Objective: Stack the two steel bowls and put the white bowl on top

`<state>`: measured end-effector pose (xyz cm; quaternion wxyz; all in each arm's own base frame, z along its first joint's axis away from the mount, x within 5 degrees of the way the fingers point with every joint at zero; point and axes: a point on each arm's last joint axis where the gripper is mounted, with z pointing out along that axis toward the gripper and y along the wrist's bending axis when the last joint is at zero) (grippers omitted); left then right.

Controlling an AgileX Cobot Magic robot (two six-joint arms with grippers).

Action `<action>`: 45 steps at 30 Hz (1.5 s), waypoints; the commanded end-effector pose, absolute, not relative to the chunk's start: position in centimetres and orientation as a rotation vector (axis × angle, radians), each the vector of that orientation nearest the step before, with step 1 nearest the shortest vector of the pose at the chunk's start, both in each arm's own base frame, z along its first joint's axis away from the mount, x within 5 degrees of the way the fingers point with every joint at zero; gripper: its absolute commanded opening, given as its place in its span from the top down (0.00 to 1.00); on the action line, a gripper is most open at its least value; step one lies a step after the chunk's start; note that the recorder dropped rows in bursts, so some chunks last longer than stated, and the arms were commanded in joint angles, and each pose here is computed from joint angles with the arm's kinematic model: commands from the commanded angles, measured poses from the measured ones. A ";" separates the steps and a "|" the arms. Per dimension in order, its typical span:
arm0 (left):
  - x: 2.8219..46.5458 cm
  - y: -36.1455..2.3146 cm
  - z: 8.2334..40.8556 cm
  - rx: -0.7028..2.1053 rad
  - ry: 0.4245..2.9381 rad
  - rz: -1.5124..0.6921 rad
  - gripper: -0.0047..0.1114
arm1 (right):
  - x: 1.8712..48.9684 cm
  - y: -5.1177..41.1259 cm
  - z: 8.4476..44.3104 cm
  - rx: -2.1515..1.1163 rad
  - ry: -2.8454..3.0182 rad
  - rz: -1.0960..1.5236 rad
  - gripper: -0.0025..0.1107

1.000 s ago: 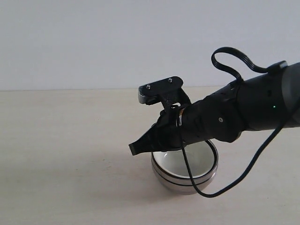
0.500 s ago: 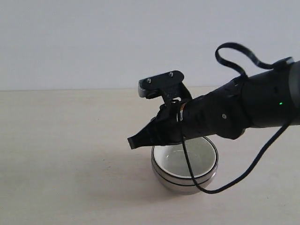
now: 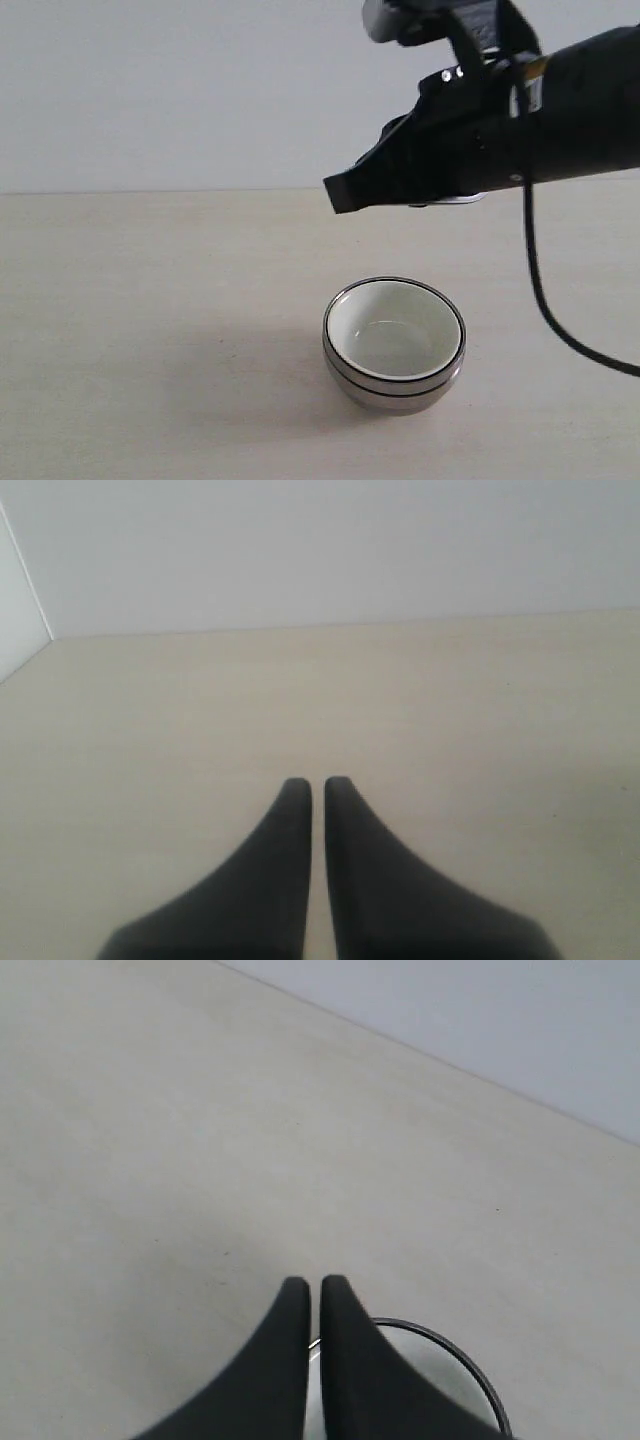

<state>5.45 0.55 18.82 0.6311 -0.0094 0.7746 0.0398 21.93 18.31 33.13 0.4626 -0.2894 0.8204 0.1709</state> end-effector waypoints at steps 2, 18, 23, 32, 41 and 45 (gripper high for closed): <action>5.4 0.6 18.7 -0.031 1.774 0.089 0.93 | 19.3 16.1 35.3 -0.706 1.962 0.427 0.98; 5.4 0.6 18.7 -0.031 1.774 0.089 0.93 | 6.1 4.8 38.2 -0.593 1.551 0.465 0.98; 5.4 0.6 18.7 -0.031 1.774 0.089 0.93 | 2.4 1.0 38.6 -0.515 1.434 0.427 0.98; 5.4 0.6 18.7 -0.031 1.774 0.089 0.93 | -1.4 -4.4 37.3 -0.301 1.391 0.336 0.98; 5.4 0.6 18.7 -0.031 1.773 0.089 0.93 | -3.4 -2.5 38.6 -0.064 1.267 0.216 0.98; 5.4 0.6 18.7 -0.031 1.773 0.089 0.93 | -4.1 -1.1 39.3 -0.044 1.187 0.249 0.98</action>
